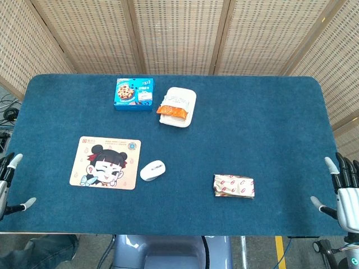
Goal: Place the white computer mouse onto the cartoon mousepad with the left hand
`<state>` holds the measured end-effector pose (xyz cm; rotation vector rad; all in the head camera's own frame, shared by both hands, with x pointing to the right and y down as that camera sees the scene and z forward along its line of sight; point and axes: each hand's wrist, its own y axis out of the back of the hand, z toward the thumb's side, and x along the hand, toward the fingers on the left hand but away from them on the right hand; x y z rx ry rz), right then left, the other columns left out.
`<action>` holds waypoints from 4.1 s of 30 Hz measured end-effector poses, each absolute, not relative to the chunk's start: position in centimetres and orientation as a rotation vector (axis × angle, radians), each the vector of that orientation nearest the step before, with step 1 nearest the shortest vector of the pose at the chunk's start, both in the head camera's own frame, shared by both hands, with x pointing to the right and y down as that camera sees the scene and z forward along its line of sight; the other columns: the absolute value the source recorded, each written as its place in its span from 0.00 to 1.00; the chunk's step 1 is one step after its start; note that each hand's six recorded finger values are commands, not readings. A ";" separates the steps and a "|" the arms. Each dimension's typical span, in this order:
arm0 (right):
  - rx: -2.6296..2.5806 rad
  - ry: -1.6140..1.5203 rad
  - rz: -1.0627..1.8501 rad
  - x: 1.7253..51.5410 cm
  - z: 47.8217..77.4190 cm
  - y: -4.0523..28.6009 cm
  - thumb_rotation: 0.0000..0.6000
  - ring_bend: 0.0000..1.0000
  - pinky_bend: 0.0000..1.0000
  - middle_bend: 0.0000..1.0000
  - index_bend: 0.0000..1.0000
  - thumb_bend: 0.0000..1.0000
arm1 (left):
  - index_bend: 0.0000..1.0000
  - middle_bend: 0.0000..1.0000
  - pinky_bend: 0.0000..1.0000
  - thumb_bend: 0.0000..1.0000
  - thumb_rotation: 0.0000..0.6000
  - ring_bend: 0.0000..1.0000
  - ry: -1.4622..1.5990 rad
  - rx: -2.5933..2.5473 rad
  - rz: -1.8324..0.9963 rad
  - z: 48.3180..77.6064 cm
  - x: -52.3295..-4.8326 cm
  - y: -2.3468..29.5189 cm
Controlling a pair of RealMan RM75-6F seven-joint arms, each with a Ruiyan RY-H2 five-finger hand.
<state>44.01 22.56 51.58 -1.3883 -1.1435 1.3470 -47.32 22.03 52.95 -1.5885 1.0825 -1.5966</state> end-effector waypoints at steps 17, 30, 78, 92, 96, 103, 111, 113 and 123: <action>-1.386 -1.163 1.401 45.1 52.2 22.2 1.00 0.00 0.00 0.00 0.00 0.00 | 0.00 0.00 0.00 0.00 1.00 0.00 0.993 -1.649 -1.448 56.4 -46.3 17.8; -1.354 -1.201 1.493 47.4 53.5 21.2 1.00 0.00 0.00 0.00 0.00 0.00 | 0.00 0.00 0.00 0.00 1.00 0.00 0.687 -1.742 -1.145 66.5 -37.2 8.7; -1.345 -1.257 1.480 49.1 52.5 20.7 1.00 0.00 0.00 0.00 0.00 0.00 | 0.00 0.00 0.00 0.00 1.00 0.00 0.104 -1.788 -0.593 73.9 -13.0 14.0; -1.333 -1.278 1.494 49.7 52.3 20.7 1.00 0.00 0.00 0.00 0.00 0.00 | 0.00 0.00 0.09 0.00 1.00 0.00 0.008 -1.768 -0.570 71.0 -12.6 12.0; -1.328 -1.281 1.496 49.8 52.3 20.6 1.00 0.00 0.00 0.00 0.00 0.00 | 0.00 0.00 0.13 0.00 1.00 0.00 -0.036 -1.785 -0.573 70.4 -12.3 11.0; -1.315 -1.296 1.511 50.5 52.3 20.4 1.00 0.00 0.00 0.00 0.00 0.00 | 0.00 0.00 0.13 0.00 1.00 0.00 -0.153 -1.805 -0.613 70.9 -10.5 11.0; -1.306 -1.315 1.524 51.1 52.2 20.3 1.00 0.00 0.00 0.00 0.00 0.00 | 0.00 0.00 0.13 0.02 1.00 0.01 -0.252 -1.805 -0.634 72.3 -8.8 12.2; -1.305 -1.317 1.527 51.2 52.2 20.3 1.00 0.00 0.00 0.00 0.00 0.00 | 0.03 0.00 0.16 0.06 1.00 0.03 -0.273 -1.798 -0.643 72.7 -8.7 12.3; -1.295 -1.335 1.536 51.8 52.1 20.2 1.00 0.00 0.00 0.00 0.00 0.00 | 0.53 0.42 0.36 0.21 1.00 0.41 -0.311 -1.762 -0.644 73.5 -8.7 12.5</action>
